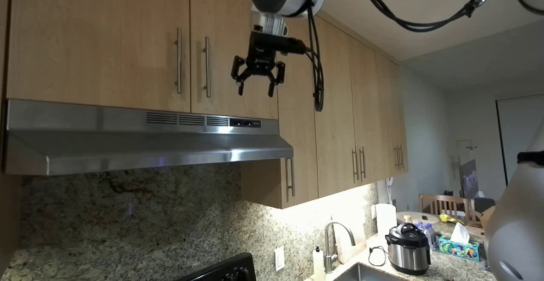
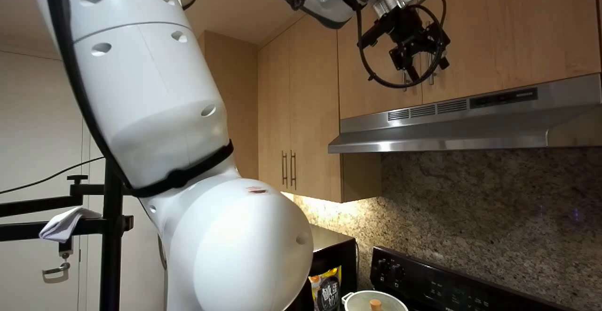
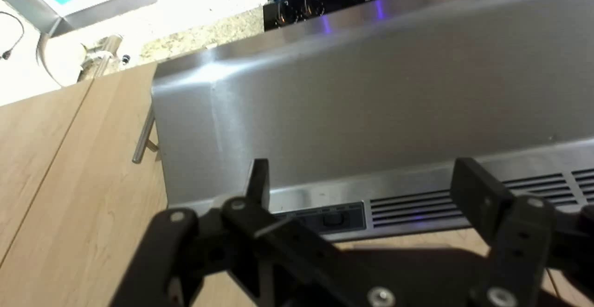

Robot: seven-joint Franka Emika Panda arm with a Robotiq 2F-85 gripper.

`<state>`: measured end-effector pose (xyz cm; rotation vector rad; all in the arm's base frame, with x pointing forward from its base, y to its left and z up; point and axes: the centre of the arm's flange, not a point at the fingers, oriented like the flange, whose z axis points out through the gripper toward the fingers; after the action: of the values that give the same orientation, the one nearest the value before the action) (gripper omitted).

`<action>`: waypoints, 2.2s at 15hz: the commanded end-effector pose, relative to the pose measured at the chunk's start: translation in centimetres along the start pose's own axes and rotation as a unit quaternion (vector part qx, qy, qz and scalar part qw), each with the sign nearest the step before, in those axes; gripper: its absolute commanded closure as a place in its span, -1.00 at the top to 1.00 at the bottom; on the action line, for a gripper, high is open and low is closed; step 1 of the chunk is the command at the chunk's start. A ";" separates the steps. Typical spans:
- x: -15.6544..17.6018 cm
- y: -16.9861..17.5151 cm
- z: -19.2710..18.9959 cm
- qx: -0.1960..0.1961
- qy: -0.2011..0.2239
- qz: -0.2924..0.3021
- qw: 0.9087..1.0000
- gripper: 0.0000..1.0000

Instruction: Fully close the cupboard

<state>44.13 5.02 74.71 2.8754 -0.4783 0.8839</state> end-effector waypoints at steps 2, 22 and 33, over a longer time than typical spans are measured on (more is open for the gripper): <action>-5.6 4.5 -3.1 0.003 -0.019 -0.064 0.998 1.00; -14.0 12.3 13.8 0.046 -0.203 -0.155 0.966 1.00; -12.6 10.7 18.1 0.051 -0.228 -0.164 0.959 1.00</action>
<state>40.45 -5.04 52.65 3.1159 0.0238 0.1967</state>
